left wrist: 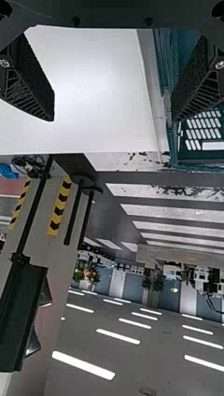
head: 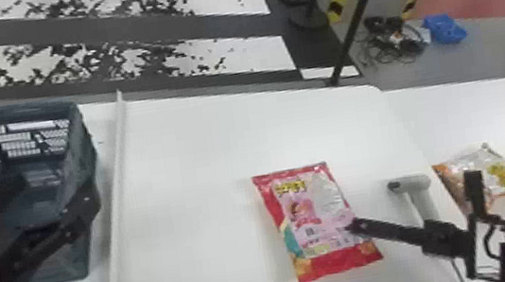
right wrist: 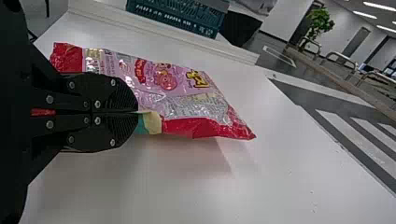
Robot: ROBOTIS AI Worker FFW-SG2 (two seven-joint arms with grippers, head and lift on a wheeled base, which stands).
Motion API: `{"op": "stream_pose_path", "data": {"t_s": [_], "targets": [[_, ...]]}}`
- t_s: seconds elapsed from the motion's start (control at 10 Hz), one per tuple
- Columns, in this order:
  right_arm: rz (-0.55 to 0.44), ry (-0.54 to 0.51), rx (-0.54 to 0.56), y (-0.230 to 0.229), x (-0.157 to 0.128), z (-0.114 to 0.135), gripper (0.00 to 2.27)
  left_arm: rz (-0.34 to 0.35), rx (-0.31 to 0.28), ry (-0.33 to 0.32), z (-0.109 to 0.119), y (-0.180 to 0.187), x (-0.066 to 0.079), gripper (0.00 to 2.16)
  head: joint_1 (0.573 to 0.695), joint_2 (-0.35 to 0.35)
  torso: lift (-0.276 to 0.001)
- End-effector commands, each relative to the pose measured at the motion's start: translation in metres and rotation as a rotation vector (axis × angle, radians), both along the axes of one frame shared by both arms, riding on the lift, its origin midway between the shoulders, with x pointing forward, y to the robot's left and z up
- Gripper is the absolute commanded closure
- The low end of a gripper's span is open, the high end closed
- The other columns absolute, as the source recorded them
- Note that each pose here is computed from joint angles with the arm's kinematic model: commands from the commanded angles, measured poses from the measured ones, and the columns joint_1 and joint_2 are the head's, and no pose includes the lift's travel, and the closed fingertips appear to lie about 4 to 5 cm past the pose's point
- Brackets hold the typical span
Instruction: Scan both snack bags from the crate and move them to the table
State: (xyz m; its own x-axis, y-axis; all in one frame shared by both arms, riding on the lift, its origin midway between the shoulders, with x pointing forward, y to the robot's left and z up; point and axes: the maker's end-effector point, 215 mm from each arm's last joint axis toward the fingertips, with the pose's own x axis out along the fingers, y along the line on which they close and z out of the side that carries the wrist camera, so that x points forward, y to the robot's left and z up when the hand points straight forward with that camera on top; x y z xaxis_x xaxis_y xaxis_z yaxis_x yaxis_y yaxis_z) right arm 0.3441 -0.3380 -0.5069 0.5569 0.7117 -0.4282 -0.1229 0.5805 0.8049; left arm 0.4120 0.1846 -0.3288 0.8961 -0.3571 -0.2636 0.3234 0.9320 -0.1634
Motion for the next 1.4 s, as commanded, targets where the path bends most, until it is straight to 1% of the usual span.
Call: {"op": "stream_pose_path", "data": {"t_s": [0.0,0.1,0.2,0.4,0.5,0.6,0.7,0.8,1.0,1.2,1.3], "targets": [[-0.031,0.011,0.077,-0.003,0.001,0.026,2.24,0.002,0.001,-0.002,0.001,0.001,0.0,0.07,0.695,-0.23,-0.087],[-0.059,-0.004,0.117,-0.012,0.006,0.046,2.24,0.0,0.002,0.0,0.0,0.001,0.0,0.07,0.695,-0.23,-0.087],[-0.111,-0.045,0.149,-0.033,0.023,0.074,2.24,0.0,0.002,0.001,-0.001,0.001,0.0,0.07,0.695,-0.235,-0.087],[-0.226,-0.143,0.135,-0.088,0.058,0.128,2.24,-0.001,0.006,0.009,-0.004,0.0,-0.003,0.07,0.695,-0.267,-0.087],[-0.306,-0.176,0.114,-0.12,0.081,0.144,2.24,0.001,0.008,0.01,-0.004,0.001,-0.003,0.07,0.695,-0.302,-0.087],[-0.39,-0.203,0.081,-0.155,0.101,0.152,2.24,0.001,0.012,0.011,-0.005,0.001,-0.004,0.07,0.695,-0.336,-0.087],[-0.464,-0.235,0.009,-0.19,0.117,0.154,2.24,0.002,0.013,0.012,-0.006,0.001,-0.004,0.07,0.695,-0.35,-0.087],[-0.546,-0.251,-0.057,-0.225,0.133,0.152,2.24,0.001,0.015,0.014,-0.007,0.002,-0.004,0.07,0.695,-0.35,-0.087],[-0.676,-0.255,-0.186,-0.281,0.145,0.138,2.24,0.002,0.015,0.014,-0.007,0.002,-0.004,0.07,0.695,-0.35,-0.087],[-0.828,-0.184,-0.357,-0.333,0.139,0.103,2.24,0.002,0.014,0.011,-0.006,0.002,-0.001,0.07,0.695,-0.35,-0.087],[-0.885,-0.117,-0.407,-0.347,0.13,0.079,2.24,0.002,0.016,0.012,-0.007,0.004,0.0,0.07,0.695,-0.35,-0.087]]}}
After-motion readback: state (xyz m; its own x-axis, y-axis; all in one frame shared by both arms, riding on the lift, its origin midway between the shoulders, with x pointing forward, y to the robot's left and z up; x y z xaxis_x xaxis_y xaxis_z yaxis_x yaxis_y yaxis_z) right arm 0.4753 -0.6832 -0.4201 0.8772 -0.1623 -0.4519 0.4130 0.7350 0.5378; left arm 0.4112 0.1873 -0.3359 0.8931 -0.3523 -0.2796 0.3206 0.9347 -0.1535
